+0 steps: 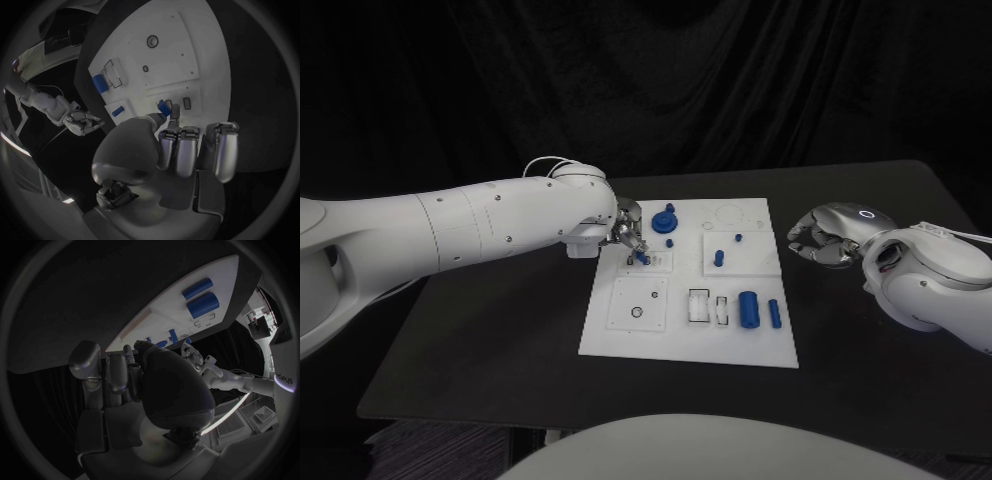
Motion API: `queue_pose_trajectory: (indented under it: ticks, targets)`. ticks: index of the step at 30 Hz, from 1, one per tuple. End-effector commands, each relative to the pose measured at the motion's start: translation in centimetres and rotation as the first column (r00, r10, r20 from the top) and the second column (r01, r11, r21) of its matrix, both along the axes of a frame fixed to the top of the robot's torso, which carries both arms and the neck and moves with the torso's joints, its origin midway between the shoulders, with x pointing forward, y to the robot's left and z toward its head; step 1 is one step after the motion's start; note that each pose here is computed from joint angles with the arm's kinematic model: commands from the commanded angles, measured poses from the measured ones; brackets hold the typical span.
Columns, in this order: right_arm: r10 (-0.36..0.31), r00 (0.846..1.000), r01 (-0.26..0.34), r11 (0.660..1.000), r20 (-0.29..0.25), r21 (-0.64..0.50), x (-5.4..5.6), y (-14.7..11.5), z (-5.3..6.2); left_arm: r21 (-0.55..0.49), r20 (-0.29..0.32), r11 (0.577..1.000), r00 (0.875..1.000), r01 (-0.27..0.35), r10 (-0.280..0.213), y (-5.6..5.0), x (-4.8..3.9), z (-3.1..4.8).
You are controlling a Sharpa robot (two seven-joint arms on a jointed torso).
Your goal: Assemble the parts on the task board
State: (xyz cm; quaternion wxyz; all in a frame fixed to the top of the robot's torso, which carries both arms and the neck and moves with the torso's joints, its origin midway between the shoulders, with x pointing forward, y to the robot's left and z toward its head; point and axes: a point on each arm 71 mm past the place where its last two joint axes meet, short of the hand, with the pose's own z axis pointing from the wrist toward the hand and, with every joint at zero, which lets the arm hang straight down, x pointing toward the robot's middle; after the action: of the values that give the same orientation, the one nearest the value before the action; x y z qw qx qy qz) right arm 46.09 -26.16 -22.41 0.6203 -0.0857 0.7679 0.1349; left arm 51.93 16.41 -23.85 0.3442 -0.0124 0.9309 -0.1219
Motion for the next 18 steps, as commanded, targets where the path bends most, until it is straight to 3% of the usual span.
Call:
queue_pose_trajectory:
  ticks: [1, 18]
  targets:
    - [-0.015, 1.0, 0.014, 1.0, -0.006, -0.009, -0.02, -0.14, -0.12, -0.006, 0.055, 1.0, 0.999, 0.005, -0.005, -0.13, 0.25, 0.37]
    - [-0.013, 1.0, 0.013, 1.0, -0.009, -0.009, -0.08, -0.15, -0.13, -0.027, 0.078, 1.0, 0.997, 0.014, -0.012, -0.66, 0.31, 0.23]
